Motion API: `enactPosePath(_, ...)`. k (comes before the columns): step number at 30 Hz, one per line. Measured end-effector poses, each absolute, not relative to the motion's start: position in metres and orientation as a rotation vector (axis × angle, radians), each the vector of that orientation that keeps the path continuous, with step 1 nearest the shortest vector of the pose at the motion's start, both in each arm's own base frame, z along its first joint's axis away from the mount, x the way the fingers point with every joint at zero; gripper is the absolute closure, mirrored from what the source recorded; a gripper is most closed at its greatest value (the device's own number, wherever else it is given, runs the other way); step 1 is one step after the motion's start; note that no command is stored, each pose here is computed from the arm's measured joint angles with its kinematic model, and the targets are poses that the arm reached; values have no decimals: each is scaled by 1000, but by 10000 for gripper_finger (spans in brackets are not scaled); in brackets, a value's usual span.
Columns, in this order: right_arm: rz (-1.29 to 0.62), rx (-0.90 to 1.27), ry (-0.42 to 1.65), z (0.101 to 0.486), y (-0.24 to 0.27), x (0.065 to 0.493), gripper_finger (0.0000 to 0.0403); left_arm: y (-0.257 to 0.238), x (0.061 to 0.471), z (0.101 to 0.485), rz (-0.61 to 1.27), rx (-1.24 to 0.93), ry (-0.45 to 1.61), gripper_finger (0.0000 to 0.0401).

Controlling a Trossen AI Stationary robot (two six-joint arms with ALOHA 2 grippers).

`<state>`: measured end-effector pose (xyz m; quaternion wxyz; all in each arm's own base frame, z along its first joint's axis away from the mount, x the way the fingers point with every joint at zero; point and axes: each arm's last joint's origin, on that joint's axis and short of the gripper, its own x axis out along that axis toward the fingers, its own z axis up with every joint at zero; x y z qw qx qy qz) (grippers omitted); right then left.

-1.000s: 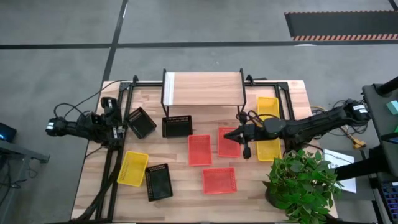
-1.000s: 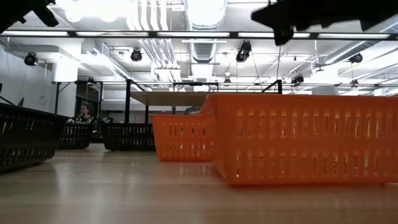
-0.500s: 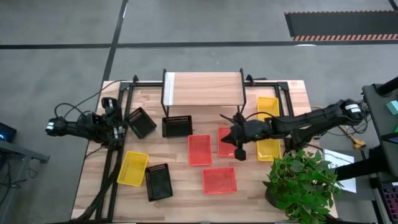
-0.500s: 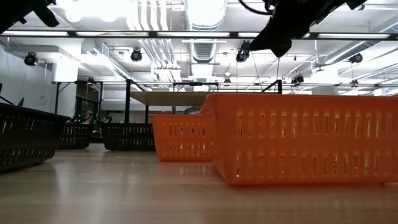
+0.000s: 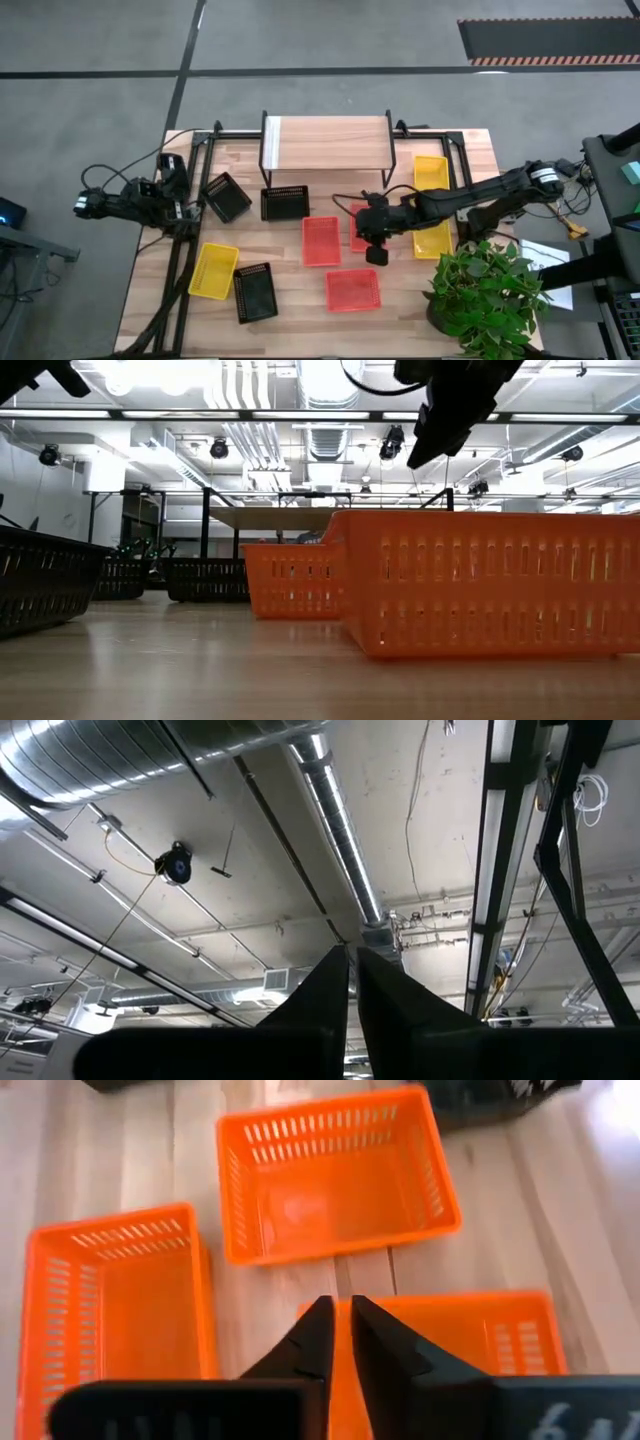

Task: Stack baskets on shelf by color
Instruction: Put the top right orange basket on the shelf

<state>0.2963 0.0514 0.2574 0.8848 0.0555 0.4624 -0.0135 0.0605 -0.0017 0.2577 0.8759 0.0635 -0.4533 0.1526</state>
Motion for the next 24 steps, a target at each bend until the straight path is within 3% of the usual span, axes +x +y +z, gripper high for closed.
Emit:
enactPosePath(6, -71, 114, 1164, 248, 56, 309, 280, -2, 61, 257, 317, 133, -943, 393)
enactPosePath(11, -46, 110, 1294, 232, 62, 312, 238, -2, 61, 257, 317, 133, -942, 393)
enactPosePath(24, -81, 134, 1386, 218, 66, 309, 241, -2, 62, 256, 349, 183, -921, 393)
